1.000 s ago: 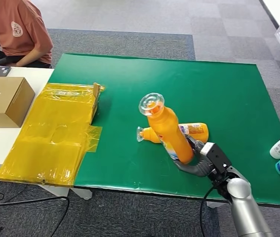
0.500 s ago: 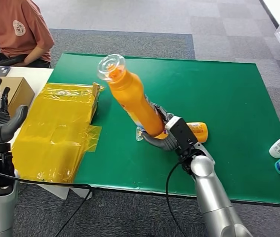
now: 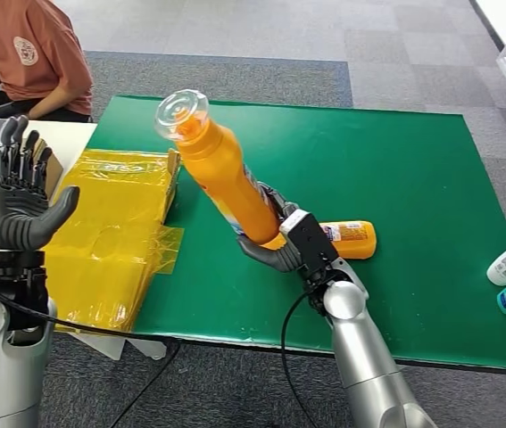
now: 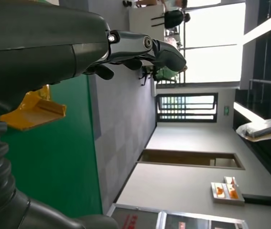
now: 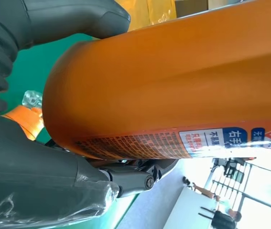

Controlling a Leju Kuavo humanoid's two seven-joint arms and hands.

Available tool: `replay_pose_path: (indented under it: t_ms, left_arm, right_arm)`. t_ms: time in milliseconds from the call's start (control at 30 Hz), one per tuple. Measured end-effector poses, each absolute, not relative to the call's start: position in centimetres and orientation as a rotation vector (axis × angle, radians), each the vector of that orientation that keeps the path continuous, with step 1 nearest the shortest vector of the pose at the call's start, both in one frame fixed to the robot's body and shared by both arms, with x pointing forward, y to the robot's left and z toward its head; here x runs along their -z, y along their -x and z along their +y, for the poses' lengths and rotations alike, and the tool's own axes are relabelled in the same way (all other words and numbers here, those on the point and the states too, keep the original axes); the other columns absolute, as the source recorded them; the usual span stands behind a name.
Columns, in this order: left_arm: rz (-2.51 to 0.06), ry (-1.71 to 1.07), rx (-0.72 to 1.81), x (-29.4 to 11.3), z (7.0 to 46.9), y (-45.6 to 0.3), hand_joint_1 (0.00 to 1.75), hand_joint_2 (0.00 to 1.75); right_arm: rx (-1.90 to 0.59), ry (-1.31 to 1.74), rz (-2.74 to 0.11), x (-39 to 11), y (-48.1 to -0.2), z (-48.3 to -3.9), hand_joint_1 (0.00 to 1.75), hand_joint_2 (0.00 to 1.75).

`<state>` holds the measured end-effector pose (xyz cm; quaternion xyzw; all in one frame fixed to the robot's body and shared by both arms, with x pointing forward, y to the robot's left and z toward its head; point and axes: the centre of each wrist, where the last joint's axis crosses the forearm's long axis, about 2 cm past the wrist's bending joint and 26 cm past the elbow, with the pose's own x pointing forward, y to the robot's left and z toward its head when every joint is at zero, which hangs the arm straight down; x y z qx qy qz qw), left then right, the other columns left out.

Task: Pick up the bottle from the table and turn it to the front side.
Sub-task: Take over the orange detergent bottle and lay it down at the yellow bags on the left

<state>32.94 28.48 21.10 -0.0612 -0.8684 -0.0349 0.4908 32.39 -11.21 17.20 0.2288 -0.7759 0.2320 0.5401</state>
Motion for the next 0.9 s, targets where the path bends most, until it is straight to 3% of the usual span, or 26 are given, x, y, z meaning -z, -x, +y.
replay_pose_path:
  t_ms: [400,900]
  left_arm:
    - [-2.027,0.544,0.132,-21.5,23.0,-32.6,0.0,1.75]
    - [-1.996,0.595,0.178,-21.4,21.3,-32.3,0.0,1.75]
  right_arm:
    - [-0.559,-0.55,-1.883,-18.2,-32.8,-10.5,1.75,1.75]
    - [-0.563,-0.547,-1.89,-18.4,-32.9,-10.5,1.75,1.75]
